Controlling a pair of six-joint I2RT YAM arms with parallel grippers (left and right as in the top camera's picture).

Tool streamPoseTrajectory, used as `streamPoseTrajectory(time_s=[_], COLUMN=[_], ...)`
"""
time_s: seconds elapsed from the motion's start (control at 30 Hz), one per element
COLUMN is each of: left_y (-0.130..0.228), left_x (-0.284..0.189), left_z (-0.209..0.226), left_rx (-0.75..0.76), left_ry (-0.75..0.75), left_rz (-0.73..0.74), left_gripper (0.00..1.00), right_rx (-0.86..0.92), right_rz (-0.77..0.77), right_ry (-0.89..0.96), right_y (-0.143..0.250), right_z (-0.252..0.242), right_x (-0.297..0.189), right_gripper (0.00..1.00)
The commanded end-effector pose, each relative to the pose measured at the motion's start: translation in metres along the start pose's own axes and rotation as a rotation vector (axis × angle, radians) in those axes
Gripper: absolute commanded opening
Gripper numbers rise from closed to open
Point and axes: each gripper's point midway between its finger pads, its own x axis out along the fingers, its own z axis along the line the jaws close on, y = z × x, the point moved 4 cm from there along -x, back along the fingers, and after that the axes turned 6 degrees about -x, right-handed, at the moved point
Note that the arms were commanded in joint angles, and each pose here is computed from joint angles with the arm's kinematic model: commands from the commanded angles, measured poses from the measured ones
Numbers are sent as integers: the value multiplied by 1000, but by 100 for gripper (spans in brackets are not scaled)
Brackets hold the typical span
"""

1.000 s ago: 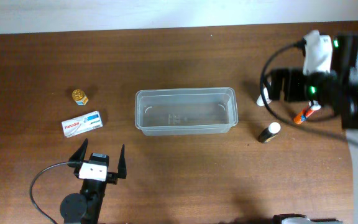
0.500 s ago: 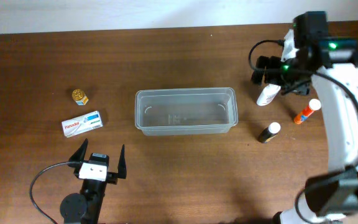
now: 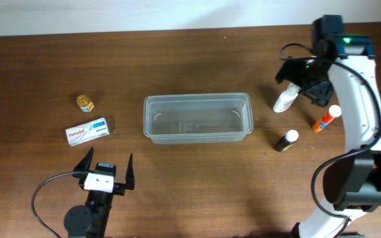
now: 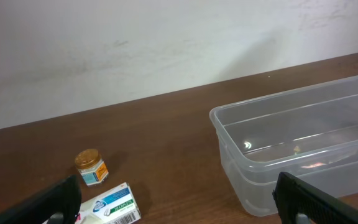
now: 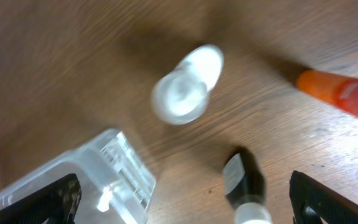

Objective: Pack container
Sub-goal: 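Move the right gripper over the white Calamine lotion bottle and descend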

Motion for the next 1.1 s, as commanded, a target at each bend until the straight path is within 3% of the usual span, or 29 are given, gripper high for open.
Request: streamPoseTrajectory(time_s=[0.0,0.83,1.07], left_y=[1,1,1], left_x=[0,0,0], left_z=[1,1,1], left_rx=[-6,-6,-6], left_ry=[-4,-4,-4], left_rz=[1,1,1], left_gripper=[99,99,99], right_rx=[58,37,10], right_rz=[-28,33,52], right_ry=[4,-31,-1], right_y=[-16,-36,-34], right_z=[-18,-12,-2], right_x=[-2,62,84], right_gripper=[98,100,95])
